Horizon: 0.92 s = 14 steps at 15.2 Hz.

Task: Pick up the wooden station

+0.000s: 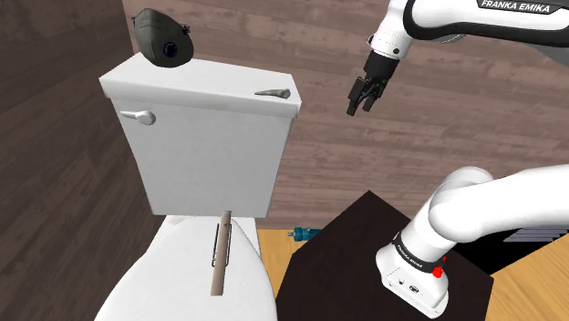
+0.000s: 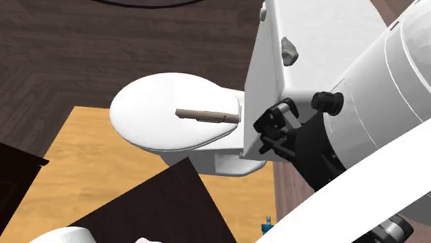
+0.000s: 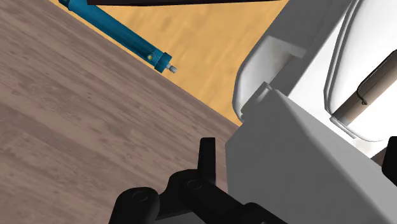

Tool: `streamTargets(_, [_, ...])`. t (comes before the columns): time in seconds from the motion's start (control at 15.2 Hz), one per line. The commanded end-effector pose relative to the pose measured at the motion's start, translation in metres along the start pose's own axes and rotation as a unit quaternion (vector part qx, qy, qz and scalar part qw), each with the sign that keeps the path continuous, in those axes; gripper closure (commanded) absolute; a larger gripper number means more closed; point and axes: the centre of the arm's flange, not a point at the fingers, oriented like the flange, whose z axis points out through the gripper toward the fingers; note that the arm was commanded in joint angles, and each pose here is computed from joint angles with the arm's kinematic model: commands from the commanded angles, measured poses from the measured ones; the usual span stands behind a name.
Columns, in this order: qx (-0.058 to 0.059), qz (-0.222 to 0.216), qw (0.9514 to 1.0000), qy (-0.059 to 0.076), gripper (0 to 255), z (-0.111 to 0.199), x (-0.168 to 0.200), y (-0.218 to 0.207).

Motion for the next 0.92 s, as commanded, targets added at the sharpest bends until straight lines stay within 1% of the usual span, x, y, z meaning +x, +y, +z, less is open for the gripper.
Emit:
streamTargets(0.0, [0.000, 0.000, 1.0000, 0.000, 0, 0.000, 0.000, 0.000])
streamTargets(0.4, [-0.007, 0.035, 0.9994, -0.002, 0, 0.059, -0.001, -0.056])
streamTargets(0.86, [-0.016, 0.075, 0.9970, -0.004, 0, 0.128, 0.003, -0.119])
